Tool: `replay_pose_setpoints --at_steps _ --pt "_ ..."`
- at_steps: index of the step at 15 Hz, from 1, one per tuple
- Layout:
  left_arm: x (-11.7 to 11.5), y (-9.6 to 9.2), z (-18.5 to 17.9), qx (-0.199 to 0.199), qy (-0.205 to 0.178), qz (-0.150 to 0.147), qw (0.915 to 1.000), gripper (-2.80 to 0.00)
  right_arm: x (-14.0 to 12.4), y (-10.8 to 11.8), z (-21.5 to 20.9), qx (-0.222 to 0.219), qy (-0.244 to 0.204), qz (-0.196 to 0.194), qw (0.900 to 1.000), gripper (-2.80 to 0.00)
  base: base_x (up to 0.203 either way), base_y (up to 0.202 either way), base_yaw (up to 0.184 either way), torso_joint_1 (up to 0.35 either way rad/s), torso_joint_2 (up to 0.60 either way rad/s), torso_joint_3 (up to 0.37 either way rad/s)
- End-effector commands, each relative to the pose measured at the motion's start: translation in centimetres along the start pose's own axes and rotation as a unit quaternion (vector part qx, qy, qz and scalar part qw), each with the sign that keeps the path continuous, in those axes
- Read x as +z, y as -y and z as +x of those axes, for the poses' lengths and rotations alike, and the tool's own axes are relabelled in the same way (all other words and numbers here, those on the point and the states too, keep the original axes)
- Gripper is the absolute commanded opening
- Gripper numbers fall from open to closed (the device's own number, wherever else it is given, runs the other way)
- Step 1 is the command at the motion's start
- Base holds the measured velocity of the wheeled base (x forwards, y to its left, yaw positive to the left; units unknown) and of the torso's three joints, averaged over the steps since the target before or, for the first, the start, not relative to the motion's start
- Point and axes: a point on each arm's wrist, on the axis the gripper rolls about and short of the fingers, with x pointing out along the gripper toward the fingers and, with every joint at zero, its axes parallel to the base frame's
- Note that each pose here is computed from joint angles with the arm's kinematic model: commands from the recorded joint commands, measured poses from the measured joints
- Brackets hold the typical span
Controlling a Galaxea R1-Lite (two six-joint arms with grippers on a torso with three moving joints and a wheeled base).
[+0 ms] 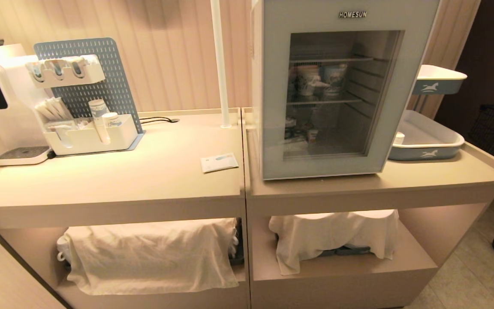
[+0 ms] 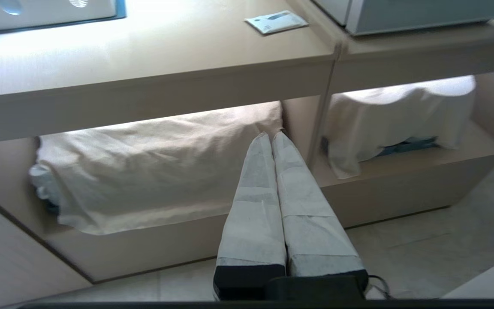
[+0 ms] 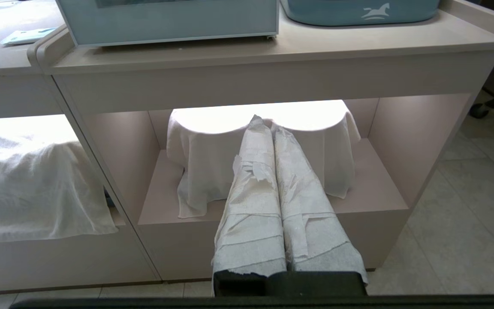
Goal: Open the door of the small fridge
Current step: Open the freezer door
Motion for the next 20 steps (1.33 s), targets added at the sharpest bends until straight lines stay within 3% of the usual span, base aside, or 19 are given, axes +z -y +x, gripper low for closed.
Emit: replay_pose_setpoints --at_steps 1,5,6,8,11,13,16,20 --pt "3.4 -0.3 2.1 -0.010 -0.042 -0.031 0.9986 -2.80 -0.3 0.0 0.1 0.000 -0.005 0.000 1.000 -2.80 0.000 0.000 0.000 0.000 0.00 0.000" --pt "8.0 -0.6 4.2 -0.028 -0.044 -0.057 0.9970 -2.80 -0.3 0.0 0.1 0.000 -0.005 0.000 1.000 -2.80 0.000 0.000 0.000 0.000 0.00 0.000" --pt "8.6 -0.8 5.3 -0.032 -0.051 -0.052 0.9968 -2.80 -0.3 0.0 0.1 0.000 -0.005 0.000 1.000 -2.80 0.000 0.000 0.000 0.000 0.00 0.000" --pt "10.3 -1.1 7.5 -0.046 -0.027 -0.040 0.9978 -2.80 -0.3 0.0 0.1 0.000 -0.005 0.000 1.000 -2.80 0.000 0.000 0.000 0.000 0.00 0.000" --pt "11.9 -1.2 9.7 -0.089 -0.033 -0.054 0.9940 -2.80 -0.3 0.0 0.1 0.000 -0.005 0.000 1.000 -2.80 0.000 0.000 0.000 0.000 0.00 0.000" --pt "13.2 -1.0 10.5 -0.145 -0.034 -0.065 0.9866 -2.80 -0.3 0.0 0.1 0.000 -0.005 0.000 1.000 -2.80 0.000 0.000 0.000 0.000 0.00 0.000" --pt "14.4 -0.9 12.7 -0.187 -0.056 -0.091 0.9766 -2.80 -0.3 0.0 0.1 0.000 -0.005 0.000 1.000 -2.80 0.000 0.000 0.000 0.000 0.00 0.000" --pt "15.7 0.2 14.5 -0.252 -0.096 -0.173 0.9473 -2.80 -0.3 0.0 0.1 0.000 -0.005 0.000 1.000 -2.80 0.000 0.000 0.000 0.000 0.00 0.000"
